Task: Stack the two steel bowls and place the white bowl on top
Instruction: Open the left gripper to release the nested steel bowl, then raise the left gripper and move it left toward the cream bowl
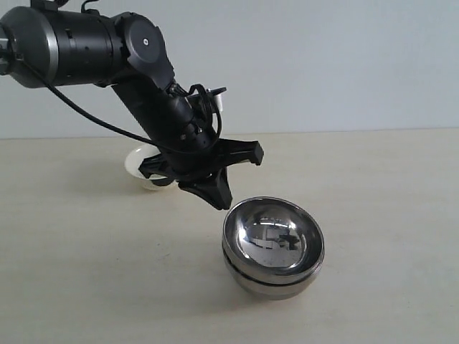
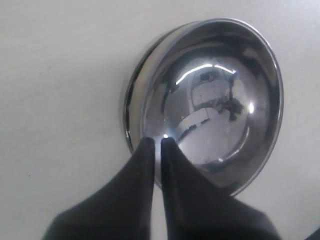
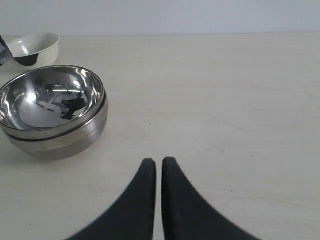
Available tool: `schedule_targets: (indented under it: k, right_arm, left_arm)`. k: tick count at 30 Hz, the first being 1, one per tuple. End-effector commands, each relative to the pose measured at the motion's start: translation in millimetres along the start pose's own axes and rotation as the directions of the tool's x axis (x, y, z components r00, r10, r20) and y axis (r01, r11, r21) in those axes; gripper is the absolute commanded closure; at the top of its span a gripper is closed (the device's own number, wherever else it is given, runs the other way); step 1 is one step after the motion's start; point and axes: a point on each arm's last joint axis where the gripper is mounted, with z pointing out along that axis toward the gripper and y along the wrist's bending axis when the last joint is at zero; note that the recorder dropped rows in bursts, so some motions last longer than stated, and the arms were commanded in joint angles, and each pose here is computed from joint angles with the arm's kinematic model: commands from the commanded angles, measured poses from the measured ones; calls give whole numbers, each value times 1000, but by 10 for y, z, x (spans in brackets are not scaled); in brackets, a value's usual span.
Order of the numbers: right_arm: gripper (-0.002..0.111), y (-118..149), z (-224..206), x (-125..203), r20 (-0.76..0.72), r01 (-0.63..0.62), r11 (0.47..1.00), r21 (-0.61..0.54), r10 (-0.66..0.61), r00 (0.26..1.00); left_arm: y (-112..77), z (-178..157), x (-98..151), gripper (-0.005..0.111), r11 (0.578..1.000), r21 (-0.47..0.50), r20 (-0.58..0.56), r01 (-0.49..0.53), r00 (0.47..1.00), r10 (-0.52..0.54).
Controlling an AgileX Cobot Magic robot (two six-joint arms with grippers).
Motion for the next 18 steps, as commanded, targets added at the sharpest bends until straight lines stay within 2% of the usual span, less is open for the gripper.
schedule_targets:
  k: [1, 18]
  right_arm:
    - [108, -1, -5, -10, 14, 4, 1000, 2, -4, 1000]
    - [108, -1, -5, -12, 16, 4, 1000, 2, -4, 1000]
  left_arm:
    - [38, 101, -2, 103, 1000, -11, -16, 17, 1000, -17]
    - [97, 281, 4, 103, 999, -37, -54, 12, 998, -14]
